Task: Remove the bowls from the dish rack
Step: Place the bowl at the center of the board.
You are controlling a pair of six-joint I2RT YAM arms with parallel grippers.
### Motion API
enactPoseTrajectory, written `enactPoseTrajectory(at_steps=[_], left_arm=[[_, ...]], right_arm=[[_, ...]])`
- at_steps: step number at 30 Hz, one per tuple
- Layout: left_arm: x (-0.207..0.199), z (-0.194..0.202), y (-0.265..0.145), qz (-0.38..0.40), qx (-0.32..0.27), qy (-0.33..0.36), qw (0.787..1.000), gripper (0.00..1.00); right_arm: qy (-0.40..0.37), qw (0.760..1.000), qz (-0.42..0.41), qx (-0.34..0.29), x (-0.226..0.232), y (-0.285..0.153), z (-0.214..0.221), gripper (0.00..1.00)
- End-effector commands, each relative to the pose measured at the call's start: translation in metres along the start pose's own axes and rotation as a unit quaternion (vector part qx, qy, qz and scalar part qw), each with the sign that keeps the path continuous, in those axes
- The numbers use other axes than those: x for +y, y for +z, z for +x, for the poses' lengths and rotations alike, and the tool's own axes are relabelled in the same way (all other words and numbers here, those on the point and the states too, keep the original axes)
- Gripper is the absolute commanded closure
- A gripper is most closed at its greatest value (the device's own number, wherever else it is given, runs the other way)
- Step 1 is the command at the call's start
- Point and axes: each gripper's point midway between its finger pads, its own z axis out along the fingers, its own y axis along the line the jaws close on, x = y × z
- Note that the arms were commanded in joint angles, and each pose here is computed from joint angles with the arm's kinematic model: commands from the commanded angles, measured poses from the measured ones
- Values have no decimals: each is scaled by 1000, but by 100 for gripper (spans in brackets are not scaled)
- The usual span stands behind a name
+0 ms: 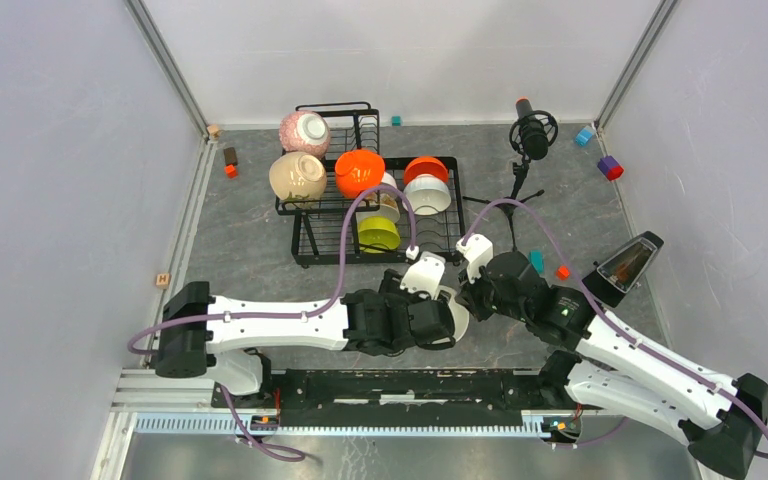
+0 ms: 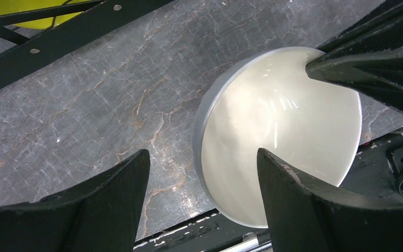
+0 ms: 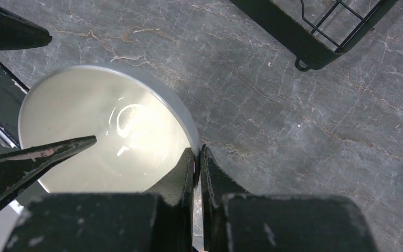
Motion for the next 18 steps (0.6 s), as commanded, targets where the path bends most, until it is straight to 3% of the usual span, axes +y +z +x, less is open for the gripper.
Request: enactPoseTrajectory(at_steps=[1,12,18], left_arm=[[-1,-18,-2,-21,-27,-36,999,21],[-5,-9,6,-30,-11,-22,999,46],[-5,-5,8,-30,-6,-20,999,65]], right_arm=[[15,999,-7,-43,6,-4,-27,100],[22,998,-9,-50,7,-3,-28,100],[24,998,-12,-51,7,-4,-27,100]])
